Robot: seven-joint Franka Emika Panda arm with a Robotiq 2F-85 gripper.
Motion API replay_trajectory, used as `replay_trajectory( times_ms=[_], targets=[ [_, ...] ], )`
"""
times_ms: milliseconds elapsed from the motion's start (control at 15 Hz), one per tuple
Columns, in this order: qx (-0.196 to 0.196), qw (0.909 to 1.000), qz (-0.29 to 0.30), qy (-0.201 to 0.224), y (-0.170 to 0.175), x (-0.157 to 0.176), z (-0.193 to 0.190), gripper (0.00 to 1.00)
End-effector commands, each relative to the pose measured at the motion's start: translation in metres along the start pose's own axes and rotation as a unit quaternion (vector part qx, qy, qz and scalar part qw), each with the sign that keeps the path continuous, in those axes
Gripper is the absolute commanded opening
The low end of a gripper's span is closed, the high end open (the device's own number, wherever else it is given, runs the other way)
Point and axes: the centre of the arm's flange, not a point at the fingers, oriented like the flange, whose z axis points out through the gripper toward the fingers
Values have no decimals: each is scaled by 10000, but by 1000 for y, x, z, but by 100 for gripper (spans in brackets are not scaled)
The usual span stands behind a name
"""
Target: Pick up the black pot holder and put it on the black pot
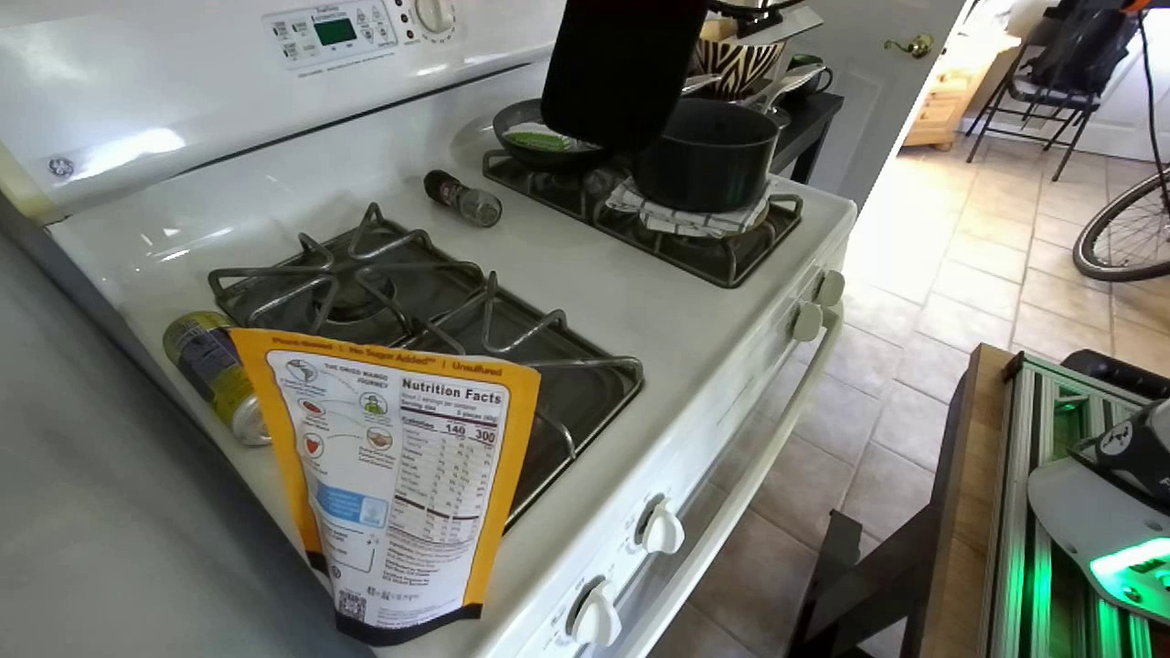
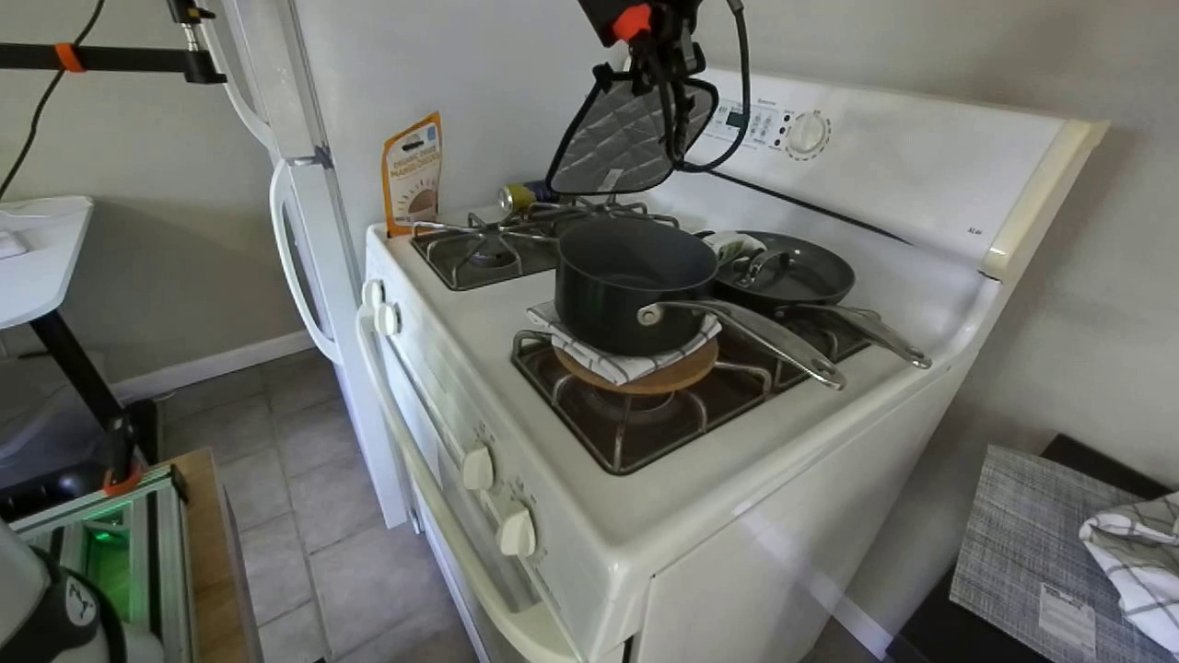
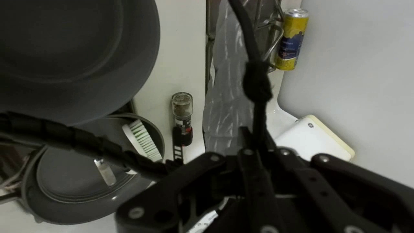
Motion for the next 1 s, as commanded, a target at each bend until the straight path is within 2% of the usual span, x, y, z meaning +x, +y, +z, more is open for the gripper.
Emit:
replay_trajectory(
  times_ms=[0, 200, 600, 800, 933],
  targets=[
    [154, 9985, 516, -20, 27, -34, -9, 0],
    [253, 9970, 726, -45, 45, -48, -2, 0],
    [408, 9891, 1309, 534, 88, -74, -29, 0],
    [477, 9855, 1478, 687, 100, -81, -44, 0],
    [373, 9821, 1677, 774, 106, -82, -48, 0]
  ],
)
